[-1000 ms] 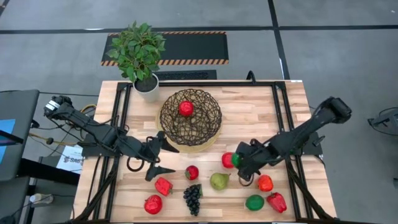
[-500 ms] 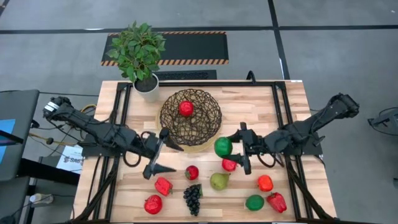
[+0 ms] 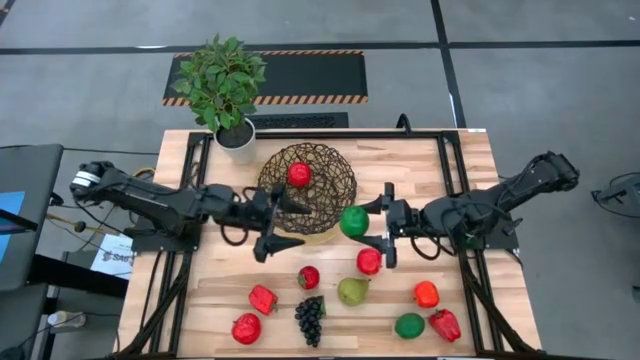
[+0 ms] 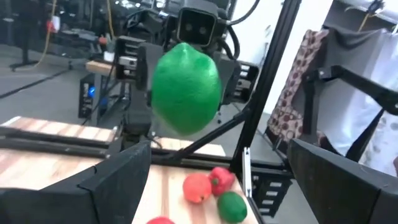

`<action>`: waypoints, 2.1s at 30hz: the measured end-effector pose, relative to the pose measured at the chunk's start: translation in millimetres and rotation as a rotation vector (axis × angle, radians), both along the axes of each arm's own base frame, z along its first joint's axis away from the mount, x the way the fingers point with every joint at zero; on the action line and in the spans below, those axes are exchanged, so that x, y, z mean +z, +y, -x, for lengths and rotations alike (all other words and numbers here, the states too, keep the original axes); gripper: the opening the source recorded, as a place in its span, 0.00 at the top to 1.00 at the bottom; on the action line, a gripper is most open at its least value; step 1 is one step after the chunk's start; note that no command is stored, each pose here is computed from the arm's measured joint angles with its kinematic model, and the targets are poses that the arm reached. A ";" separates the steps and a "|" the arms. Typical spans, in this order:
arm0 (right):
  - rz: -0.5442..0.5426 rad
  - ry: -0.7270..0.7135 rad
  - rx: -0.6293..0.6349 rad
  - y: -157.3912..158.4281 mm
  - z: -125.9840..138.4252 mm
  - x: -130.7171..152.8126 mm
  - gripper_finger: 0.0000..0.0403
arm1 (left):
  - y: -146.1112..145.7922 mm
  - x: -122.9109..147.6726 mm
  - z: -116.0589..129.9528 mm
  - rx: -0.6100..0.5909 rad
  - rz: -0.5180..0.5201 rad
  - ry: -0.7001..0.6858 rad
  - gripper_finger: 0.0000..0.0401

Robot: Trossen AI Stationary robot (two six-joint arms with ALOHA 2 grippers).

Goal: Build produce basket
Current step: Put the top green lime into the basket

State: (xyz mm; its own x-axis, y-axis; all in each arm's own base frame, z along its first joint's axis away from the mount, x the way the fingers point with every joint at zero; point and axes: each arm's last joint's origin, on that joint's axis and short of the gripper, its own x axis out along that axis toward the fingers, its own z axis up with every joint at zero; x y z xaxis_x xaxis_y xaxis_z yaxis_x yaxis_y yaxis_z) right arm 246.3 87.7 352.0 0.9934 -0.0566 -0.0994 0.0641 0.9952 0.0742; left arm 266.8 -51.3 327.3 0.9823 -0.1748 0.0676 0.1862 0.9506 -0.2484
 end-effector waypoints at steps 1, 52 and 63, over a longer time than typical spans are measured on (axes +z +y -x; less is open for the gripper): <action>0.001 0.002 0.000 -0.1 -0.2 -0.3 0.27 | 1.6 -2.0 -3.8 -0.004 0.004 -0.005 0.09; 0.017 0.007 -0.018 -3.0 -27.4 -16.7 0.27 | 9.7 -6.4 -60.4 0.015 -0.095 0.016 0.13; 0.008 -0.002 -0.009 -6.2 -28.7 -15.9 0.27 | 10.0 -6.4 -60.4 0.037 -0.092 0.019 0.14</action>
State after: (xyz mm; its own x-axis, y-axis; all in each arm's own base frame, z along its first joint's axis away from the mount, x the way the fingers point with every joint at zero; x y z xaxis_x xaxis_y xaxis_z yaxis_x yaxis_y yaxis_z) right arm 275.0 81.5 336.1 0.9930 -0.0666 -0.0974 0.0733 0.9951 0.0665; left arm 327.2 -41.3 320.8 0.9891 -0.1430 0.0343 0.1467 0.9756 -0.1632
